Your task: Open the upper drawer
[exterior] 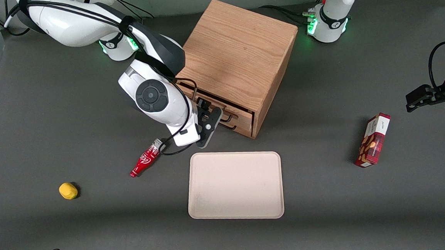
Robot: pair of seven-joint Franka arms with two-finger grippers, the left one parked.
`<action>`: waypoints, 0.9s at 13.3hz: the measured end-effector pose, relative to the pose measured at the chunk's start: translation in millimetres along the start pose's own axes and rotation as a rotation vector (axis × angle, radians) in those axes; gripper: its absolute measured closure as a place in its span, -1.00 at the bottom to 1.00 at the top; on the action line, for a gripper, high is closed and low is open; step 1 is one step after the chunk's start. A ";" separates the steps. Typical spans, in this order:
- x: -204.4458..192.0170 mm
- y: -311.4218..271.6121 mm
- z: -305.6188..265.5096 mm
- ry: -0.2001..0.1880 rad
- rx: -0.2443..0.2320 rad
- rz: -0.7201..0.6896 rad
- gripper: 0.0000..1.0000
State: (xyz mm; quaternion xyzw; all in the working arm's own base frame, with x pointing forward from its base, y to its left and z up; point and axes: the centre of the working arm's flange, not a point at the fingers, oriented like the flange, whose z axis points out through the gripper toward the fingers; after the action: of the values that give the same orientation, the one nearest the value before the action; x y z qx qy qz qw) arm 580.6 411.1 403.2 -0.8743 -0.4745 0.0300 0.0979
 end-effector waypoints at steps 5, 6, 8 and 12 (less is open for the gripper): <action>-9.8 28.3 0.1 -0.003 -0.028 -0.001 -1.00; -12.0 36.7 -0.4 0.004 -0.037 0.005 -1.00; -15.7 55.8 -3.0 0.034 -0.061 -0.014 -1.00; -30.7 96.3 -13.2 0.058 -0.098 0.018 -1.00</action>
State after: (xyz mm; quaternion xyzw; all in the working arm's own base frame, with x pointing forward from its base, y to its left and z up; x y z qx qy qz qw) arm 645.0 332.5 395.7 -0.8828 -0.4643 -0.0174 0.0684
